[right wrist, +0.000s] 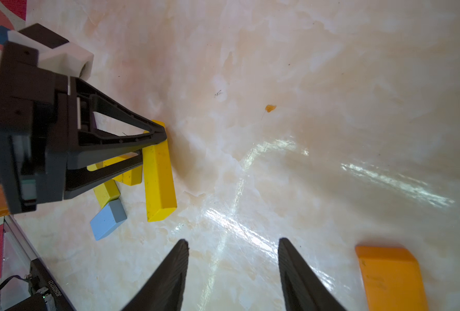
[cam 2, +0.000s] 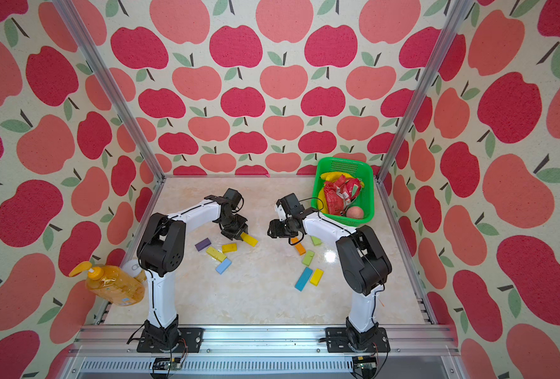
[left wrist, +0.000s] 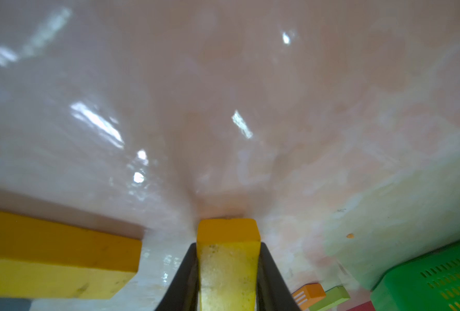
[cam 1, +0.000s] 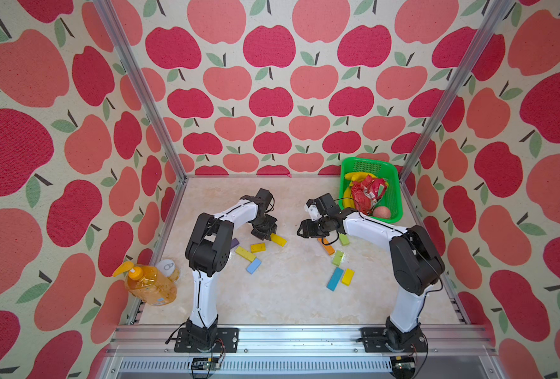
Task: Assemble the letter p with building blocks
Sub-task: Adjust the building block at the center of the board.
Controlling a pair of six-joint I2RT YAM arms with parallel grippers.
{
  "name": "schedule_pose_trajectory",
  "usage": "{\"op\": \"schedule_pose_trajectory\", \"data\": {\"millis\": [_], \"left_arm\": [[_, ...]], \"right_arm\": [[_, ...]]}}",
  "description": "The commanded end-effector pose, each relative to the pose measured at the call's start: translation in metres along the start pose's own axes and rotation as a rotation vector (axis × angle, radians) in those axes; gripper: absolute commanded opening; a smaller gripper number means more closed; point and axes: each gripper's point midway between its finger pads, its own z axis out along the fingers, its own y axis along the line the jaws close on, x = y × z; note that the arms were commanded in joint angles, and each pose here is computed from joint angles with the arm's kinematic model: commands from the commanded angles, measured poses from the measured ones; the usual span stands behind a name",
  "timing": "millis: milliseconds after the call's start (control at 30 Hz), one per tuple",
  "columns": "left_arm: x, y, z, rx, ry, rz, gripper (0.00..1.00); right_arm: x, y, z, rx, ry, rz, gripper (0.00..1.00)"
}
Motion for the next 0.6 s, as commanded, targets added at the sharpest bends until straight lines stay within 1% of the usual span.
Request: {"op": "schedule_pose_trajectory", "data": {"millis": [0, 100, 200, 333, 400, 500, 567], "left_arm": [[-0.004, 0.032, 0.020, -0.101, -0.101, -0.169, 0.00], [-0.006, 0.030, 0.015, -0.085, -0.173, -0.201, 0.00], [-0.008, 0.034, 0.004, -0.113, -0.221, -0.259, 0.00], [-0.013, 0.032, -0.010, -0.102, -0.277, -0.328, 0.00], [-0.014, 0.031, -0.014, -0.098, -0.288, -0.370, 0.03], [-0.017, 0.031, -0.018, -0.101, -0.314, -0.423, 0.04], [-0.021, 0.030, -0.018, -0.086, -0.329, -0.447, 0.08]], "right_arm": [[-0.006, 0.002, 0.002, -0.030, 0.009, -0.015, 0.58], [-0.007, 0.003, 0.002, -0.033, 0.008, -0.020, 0.59], [-0.007, 0.002, 0.002, -0.035, 0.009, -0.017, 0.60], [-0.006, 0.002, 0.005, -0.046, 0.015, -0.012, 0.61], [-0.006, 0.002, 0.006, -0.053, 0.019, -0.009, 0.62], [-0.006, 0.002, 0.009, -0.055, 0.023, -0.008, 0.65], [-0.006, 0.001, 0.010, -0.051, 0.023, -0.008, 0.67]]}}
